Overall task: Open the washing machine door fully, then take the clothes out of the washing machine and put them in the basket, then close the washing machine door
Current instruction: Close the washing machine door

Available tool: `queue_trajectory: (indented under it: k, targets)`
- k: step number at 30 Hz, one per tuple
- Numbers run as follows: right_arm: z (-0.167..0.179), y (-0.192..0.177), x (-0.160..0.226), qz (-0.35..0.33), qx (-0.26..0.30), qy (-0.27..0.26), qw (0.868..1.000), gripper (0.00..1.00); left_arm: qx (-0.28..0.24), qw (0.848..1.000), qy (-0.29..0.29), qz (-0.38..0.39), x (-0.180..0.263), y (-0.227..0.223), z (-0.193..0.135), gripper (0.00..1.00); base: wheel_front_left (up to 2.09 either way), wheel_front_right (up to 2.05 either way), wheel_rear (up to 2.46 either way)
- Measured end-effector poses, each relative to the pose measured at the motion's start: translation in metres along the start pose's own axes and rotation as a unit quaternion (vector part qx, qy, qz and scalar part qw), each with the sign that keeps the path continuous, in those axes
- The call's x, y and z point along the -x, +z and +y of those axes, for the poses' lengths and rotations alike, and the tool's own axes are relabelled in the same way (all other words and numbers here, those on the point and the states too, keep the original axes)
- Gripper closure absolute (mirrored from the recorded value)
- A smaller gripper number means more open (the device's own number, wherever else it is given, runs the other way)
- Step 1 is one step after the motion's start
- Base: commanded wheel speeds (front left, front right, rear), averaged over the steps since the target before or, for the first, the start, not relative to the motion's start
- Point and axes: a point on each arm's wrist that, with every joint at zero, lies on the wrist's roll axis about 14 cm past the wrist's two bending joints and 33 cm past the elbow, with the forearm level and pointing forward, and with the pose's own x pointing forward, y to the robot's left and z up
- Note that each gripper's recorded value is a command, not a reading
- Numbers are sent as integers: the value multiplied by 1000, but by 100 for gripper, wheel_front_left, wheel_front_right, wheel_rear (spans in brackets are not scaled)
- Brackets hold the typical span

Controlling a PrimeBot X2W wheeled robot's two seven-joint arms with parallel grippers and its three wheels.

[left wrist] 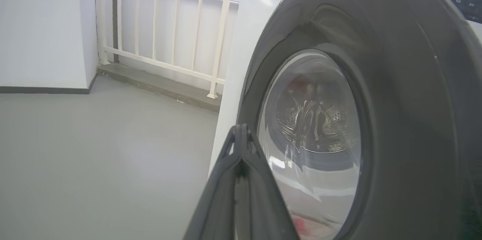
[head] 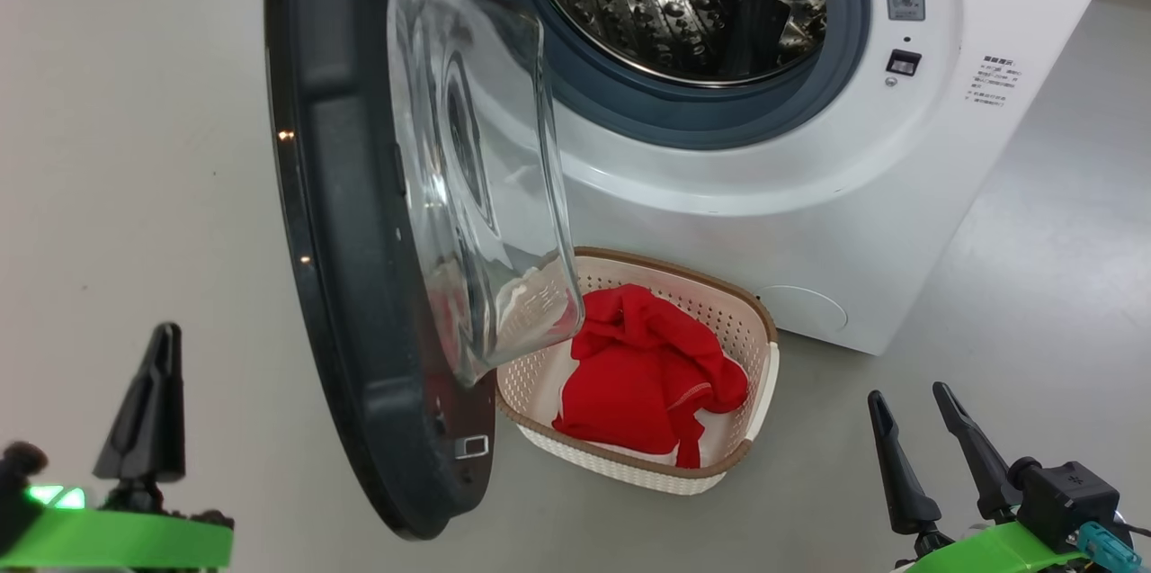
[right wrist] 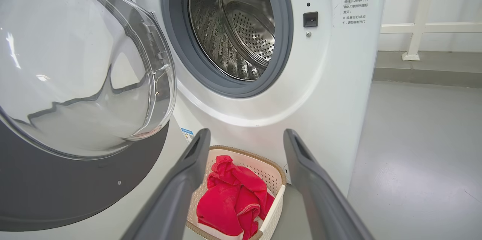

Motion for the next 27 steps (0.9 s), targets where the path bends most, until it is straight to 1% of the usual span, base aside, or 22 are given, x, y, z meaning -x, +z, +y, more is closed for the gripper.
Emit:
queue_trajectory:
  k: [3,5,11,14,19,27]
  targets:
    - [-2,0,1,0,-1,-3,1000,0,29,999,-10,-12,-10,11,-2,100,0,0,0]
    - [-4,0,1,0,-1,-6,1000,0,36,999,-24,-14,-16,15,-6,100,0,0,0]
    - [-10,-2,2,1,-4,-14,1000,0,63,996,-69,9,-27,7,-30,100,0,0,0]
    - [-13,-3,3,2,-5,-19,1000,0,67,993,-96,21,-31,3,-46,100,0,0,0]
    - [-18,-4,3,3,-7,-27,1000,0,77,989,-119,36,-31,-5,-62,100,0,0,0]
    - [-24,-5,3,3,-9,-35,999,0,74,981,-173,45,-37,-8,-96,100,0,0,0]
